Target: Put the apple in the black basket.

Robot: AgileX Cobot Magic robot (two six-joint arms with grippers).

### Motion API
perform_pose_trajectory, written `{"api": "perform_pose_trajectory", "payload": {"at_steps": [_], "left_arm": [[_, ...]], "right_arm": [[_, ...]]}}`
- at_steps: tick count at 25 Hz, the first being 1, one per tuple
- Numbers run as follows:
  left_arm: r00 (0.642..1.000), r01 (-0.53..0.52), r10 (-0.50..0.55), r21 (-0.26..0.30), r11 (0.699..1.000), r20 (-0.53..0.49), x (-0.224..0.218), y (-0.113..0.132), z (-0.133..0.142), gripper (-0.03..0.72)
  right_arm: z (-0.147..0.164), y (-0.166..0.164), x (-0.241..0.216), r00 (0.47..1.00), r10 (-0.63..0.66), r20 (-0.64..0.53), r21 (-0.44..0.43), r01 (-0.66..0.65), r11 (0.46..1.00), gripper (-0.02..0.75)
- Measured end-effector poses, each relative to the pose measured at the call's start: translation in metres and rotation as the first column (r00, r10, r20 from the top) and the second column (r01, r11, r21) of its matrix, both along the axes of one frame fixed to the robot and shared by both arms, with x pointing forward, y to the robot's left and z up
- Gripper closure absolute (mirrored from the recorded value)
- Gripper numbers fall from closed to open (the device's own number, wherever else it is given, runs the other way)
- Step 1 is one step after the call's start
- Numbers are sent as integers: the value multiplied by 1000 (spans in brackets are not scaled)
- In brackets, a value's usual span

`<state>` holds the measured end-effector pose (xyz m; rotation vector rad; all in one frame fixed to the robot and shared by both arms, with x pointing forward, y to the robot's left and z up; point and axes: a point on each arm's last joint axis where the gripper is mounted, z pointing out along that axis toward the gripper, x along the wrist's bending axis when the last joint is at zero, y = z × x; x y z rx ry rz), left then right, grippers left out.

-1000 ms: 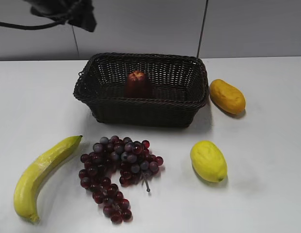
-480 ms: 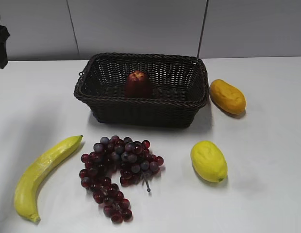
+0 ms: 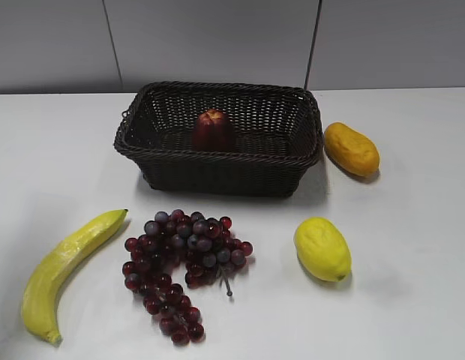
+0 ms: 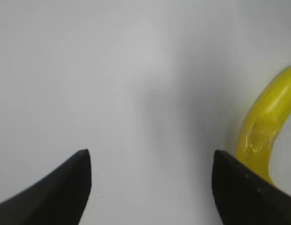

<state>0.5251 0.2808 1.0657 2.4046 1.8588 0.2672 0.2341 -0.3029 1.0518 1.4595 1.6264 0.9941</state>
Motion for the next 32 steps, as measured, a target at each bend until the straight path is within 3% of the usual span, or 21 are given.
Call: {"api": "perform_pose_trajectory", "payload": {"at_steps": [13,20,27,32], "left_arm": [[999,0,1,-22,1000,40,-128,10,-46,98],[983,-26,41,-83,996,179,-177,11,-45,98],[928,-25,66,-115,993,367,-216,14,-38,98],[852,-5,74,-133,991,518,-239,16,-28,98]], "right_arm": [[0,0,0,1000,0,0,0,0,1000,165],[0,0,0,1000,0,0,0,0,1000,165],[0,0,0,1000,0,0,0,0,1000,165],[0,0,0,1000,0,0,-1,0,1000,165]]}}
